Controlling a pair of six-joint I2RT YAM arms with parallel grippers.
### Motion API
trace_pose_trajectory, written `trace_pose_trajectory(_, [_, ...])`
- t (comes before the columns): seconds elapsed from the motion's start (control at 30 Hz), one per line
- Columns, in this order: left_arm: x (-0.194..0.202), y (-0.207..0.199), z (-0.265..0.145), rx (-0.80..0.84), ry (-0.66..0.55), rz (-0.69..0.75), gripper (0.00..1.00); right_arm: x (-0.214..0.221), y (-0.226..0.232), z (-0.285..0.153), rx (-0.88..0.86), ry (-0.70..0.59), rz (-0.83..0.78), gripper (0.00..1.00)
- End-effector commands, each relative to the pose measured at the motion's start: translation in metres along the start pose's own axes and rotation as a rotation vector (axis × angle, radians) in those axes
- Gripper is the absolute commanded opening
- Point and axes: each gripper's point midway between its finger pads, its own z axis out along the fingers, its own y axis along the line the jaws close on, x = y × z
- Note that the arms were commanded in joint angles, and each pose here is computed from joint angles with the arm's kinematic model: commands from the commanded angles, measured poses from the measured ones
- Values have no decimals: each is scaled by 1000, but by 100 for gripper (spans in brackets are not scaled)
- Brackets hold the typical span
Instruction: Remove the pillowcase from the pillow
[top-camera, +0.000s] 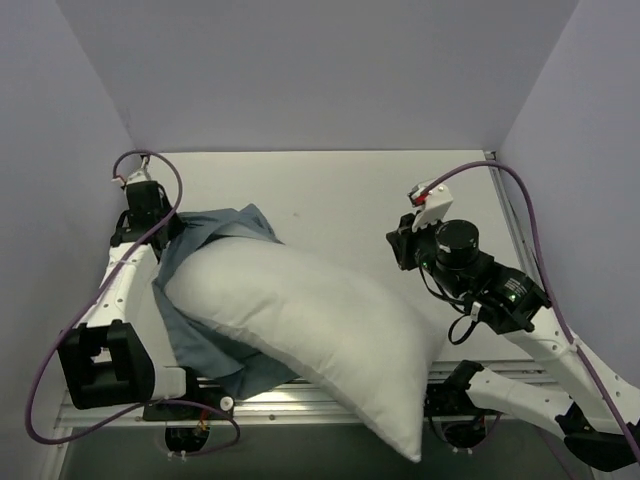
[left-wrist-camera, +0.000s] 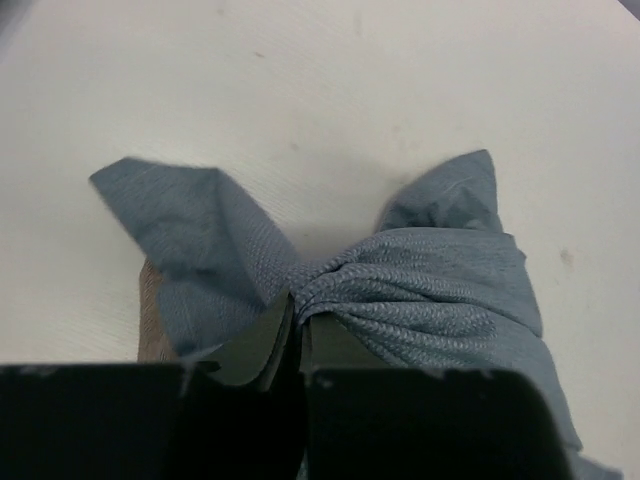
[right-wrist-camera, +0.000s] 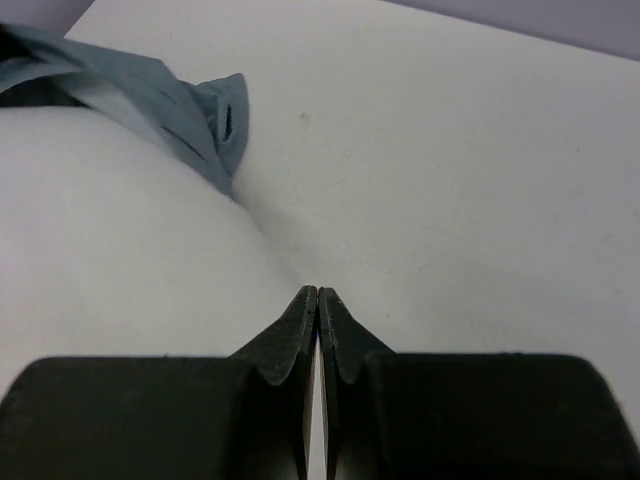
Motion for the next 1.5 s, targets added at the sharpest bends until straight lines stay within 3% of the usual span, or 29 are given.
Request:
trace_pose_trajectory(0.0, [-48,31,-15,-79,-153,-86,2,-35,-25,-14,124,-93,0,0])
trace_pose_trajectory(0.1, [-59,8,-20,63,-194,-87,3,-29,-6,0,24,-36,-47,0])
trace_pose_trajectory(0.23, [-38,-25,-19,221,-95,-71,4,-6,46,28,-233,34,-51,2])
trace_pose_trajectory(0.33, [-24,-41,-25,275,-62,-52,4,4,75,45,-335,63,-51,27])
trace_pose_trajectory(0.37, [-23,-45,-31,291,-70,-49,4,6,83,49,-353,70,-54,44])
trace_pose_trajectory(0.47, [-10,-51,-45,327,-50,-36,5,12,104,70,-386,104,-72,72])
trace_pose_trajectory(0.67, [-2,-41,-77,323,-57,22,6,26,175,95,-500,139,-68,99])
trace_pose_trajectory(0.87, [16,-37,-83,338,-3,92,6,33,213,128,-446,153,-98,100])
trace_pose_trajectory(1.03, [31,-32,-73,334,26,97,6,74,228,166,-442,256,-111,100])
trace_pose_trajectory(1.13, [34,-29,-72,334,32,95,5,132,227,187,-446,391,-176,100])
trace_pose_trajectory(1.2, [31,-25,-72,312,19,104,6,192,226,189,-511,558,-242,96])
trace_pose_trajectory(1.23, [29,-24,-74,310,13,104,6,209,224,188,-526,606,-255,74])
trace_pose_trajectory(1.3, [28,-20,-74,301,6,103,6,251,213,181,-535,716,-279,41])
trace_pose_trajectory(1.33, [26,-20,-73,299,4,103,5,261,209,176,-537,744,-278,10])
trace_pose_trajectory(1.37, [25,-19,-73,295,3,103,6,281,198,166,-529,791,-285,0])
trace_pose_trajectory(1.47, [20,-16,-70,277,-6,95,5,279,186,143,-543,801,-290,0])
